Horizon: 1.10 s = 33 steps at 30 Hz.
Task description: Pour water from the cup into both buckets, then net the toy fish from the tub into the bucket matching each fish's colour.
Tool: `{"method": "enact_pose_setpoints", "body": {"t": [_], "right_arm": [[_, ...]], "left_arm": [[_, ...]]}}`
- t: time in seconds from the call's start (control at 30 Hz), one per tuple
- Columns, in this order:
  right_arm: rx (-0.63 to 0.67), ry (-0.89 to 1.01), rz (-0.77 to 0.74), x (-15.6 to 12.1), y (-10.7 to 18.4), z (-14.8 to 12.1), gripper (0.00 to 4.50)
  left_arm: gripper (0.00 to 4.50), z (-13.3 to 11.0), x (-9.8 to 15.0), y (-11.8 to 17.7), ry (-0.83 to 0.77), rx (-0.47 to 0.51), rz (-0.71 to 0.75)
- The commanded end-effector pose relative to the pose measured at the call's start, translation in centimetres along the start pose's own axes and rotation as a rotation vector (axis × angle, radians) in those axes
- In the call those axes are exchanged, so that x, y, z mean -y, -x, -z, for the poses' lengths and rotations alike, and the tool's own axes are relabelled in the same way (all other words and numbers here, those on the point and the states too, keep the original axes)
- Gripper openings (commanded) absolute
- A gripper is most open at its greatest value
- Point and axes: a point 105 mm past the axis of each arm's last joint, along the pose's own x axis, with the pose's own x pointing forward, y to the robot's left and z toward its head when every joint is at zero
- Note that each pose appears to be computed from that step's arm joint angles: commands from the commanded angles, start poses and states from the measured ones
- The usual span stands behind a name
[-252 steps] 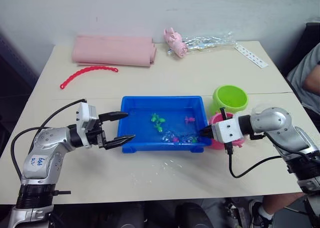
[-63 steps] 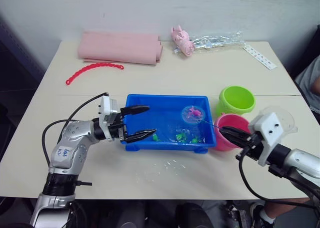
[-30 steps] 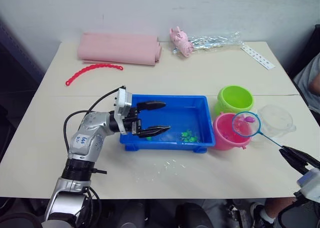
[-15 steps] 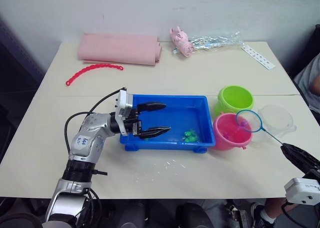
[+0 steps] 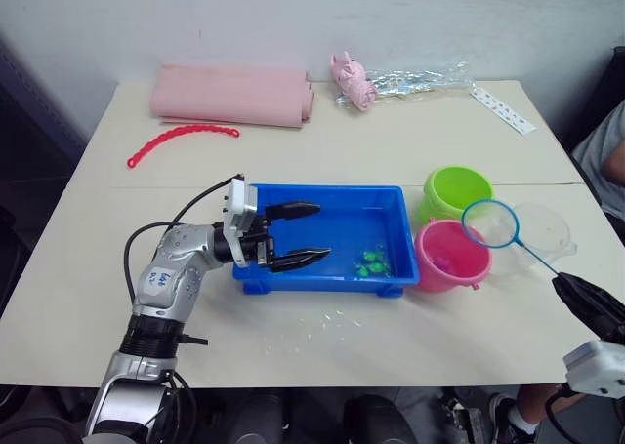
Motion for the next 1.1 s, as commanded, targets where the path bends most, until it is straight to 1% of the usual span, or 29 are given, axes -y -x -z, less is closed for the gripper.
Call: {"method": "enact_pose_setpoints", "body": {"t": [0.03, 0.07, 0.13, 0.27, 0.37, 0.43, 0.53, 0.77, 0.9, 1.1], "right_arm": [[0.195, -0.124, -0.124, 1.6, -3.0, -3.7, 0.00], [0.207, -0.149, -0.112, 2.2, -3.7, -3.8, 0.00], [0.244, -0.171, -0.154, 2.8, -5.7, -4.6, 0.00], [0.282, -0.184, -0.253, 2.8, -8.5, -5.4, 0.00], [0.313, -0.117, -0.362, 2.0, -9.8, -5.7, 0.00], [0.331, -0.072, -0.441, 1.2, -10.1, -5.6, 0.00], [0.364, -0.028, -0.513, 0.8, -10.6, -5.3, 0.00], [0.389, 0.057, -0.636, 0.9, -11.4, -3.9, 0.00], [0.388, 0.083, -0.729, 0.8, -10.9, -3.2, 0.00], [0.385, 0.111, -0.760, 1.3, -11.2, -2.9, 0.00]], "left_arm": [[4.48, -1.2, -0.2, 1.5, -0.044, 0.007, -0.034], [4.48, -1.1, -0.3, 1.8, -0.047, -0.001, -0.042], [4.48, -1.0, -0.5, 2.9, -0.056, -0.022, -0.079], [4.48, -1.0, -0.6, 4.9, -0.073, -0.056, -0.152], [4.48, -1.0, -0.4, 6.2, -0.079, -0.078, -0.205], [4.48, -1.0, 0.0, 6.8, -0.080, -0.090, -0.226], [4.48, -0.9, 0.8, 7.7, -0.071, -0.101, -0.257], [4.48, -0.3, 2.1, 9.1, -0.056, -0.130, -0.307], [4.48, -0.3, 2.6, 9.2, -0.053, -0.132, -0.321], [4.48, -0.1, 3.0, 8.5, -0.046, -0.127, -0.326]]}}
